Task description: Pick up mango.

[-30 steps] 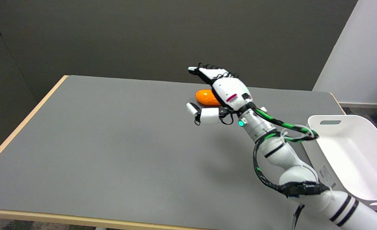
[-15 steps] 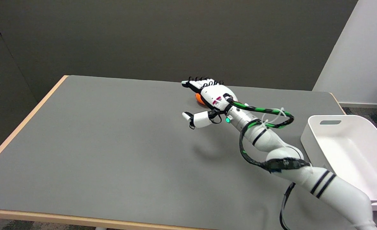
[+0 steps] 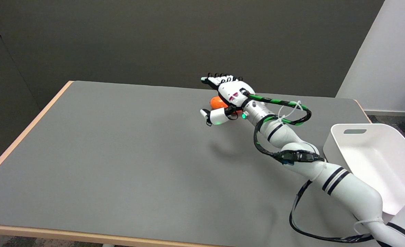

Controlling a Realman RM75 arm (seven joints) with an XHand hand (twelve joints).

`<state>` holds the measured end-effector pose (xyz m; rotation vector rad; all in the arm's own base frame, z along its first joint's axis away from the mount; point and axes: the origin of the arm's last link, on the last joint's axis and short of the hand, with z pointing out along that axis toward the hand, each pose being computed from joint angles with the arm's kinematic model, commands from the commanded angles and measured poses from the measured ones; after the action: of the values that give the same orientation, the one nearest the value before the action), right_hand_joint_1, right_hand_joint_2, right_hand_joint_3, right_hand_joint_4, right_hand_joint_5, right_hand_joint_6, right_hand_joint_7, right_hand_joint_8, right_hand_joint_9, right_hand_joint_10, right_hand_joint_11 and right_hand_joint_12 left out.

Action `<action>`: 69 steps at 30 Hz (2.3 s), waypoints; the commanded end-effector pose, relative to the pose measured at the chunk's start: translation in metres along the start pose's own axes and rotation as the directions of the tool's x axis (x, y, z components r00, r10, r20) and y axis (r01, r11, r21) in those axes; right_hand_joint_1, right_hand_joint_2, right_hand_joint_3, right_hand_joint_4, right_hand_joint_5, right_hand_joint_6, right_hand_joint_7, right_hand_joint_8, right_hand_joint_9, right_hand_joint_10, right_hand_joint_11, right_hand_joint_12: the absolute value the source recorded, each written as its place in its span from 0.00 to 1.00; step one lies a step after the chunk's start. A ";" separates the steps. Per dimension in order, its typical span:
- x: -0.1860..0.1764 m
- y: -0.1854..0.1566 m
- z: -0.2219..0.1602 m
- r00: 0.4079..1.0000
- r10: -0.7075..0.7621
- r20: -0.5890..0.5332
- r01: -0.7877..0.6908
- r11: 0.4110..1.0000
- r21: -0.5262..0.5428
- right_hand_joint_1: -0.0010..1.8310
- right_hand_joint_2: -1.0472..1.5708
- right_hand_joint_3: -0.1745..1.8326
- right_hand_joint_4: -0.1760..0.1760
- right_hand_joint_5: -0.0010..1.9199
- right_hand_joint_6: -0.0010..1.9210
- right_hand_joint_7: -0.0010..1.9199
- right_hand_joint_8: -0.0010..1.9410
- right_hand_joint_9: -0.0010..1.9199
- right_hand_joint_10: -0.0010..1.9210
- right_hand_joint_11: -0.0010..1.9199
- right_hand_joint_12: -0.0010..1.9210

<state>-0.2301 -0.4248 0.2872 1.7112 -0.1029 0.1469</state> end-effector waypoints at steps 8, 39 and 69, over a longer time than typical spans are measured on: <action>0.010 0.017 0.008 1.000 -0.018 -0.014 0.017 0.998 -0.054 0.25 0.63 0.57 0.60 0.05 0.18 0.11 0.16 0.08 0.34 0.06 0.61; 0.006 0.032 0.011 1.000 -0.030 0.009 0.030 0.996 -0.087 0.28 0.65 0.53 0.61 0.06 0.17 0.12 0.15 0.09 0.33 0.06 0.64; -0.035 0.091 0.060 0.969 -0.078 0.233 0.140 0.955 -0.263 0.27 0.65 0.53 0.62 0.05 0.17 0.11 0.14 0.08 0.32 0.05 0.62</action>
<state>-0.2718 -0.4775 0.3444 1.5237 -0.1767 -0.0681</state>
